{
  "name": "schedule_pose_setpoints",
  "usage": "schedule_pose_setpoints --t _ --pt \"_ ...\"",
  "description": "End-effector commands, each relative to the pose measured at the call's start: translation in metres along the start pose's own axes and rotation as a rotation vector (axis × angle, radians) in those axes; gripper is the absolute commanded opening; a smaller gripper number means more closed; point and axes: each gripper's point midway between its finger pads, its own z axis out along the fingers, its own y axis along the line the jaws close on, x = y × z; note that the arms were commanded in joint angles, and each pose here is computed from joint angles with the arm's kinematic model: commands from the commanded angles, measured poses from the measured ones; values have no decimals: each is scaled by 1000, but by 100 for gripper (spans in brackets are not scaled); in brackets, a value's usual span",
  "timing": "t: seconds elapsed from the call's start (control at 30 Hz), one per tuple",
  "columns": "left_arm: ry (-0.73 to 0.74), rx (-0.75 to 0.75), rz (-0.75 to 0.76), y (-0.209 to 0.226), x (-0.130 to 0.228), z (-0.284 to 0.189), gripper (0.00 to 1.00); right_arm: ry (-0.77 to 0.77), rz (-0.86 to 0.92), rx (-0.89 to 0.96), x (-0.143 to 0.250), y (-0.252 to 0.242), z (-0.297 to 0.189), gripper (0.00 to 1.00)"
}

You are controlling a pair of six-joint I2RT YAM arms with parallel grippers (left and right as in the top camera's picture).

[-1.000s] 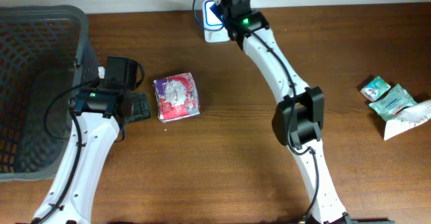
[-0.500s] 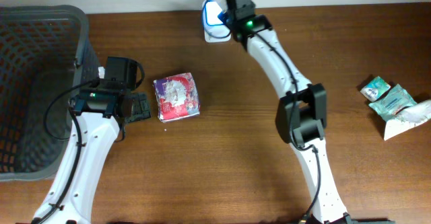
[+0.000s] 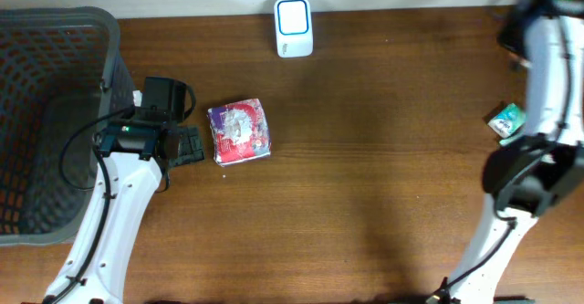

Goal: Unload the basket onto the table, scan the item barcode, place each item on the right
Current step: 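Carry the orange Kleenex pack to the right table edge and release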

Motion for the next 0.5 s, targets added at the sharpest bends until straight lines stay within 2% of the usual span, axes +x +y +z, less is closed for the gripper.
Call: schedule_pose_setpoints --t 0.0,0.13,0.33,0.47 --pt "-3 0 -16 1 -1 -1 99 130 132 -67 11 -28 35 6" --pt "-3 0 -16 1 -1 -1 99 153 232 -81 13 -62 86 8" --pt "-3 0 -15 1 -1 -1 99 77 255 -104 1 -58 106 9" --pt "-3 0 -16 1 -1 -1 99 109 237 -94 10 -56 121 11"
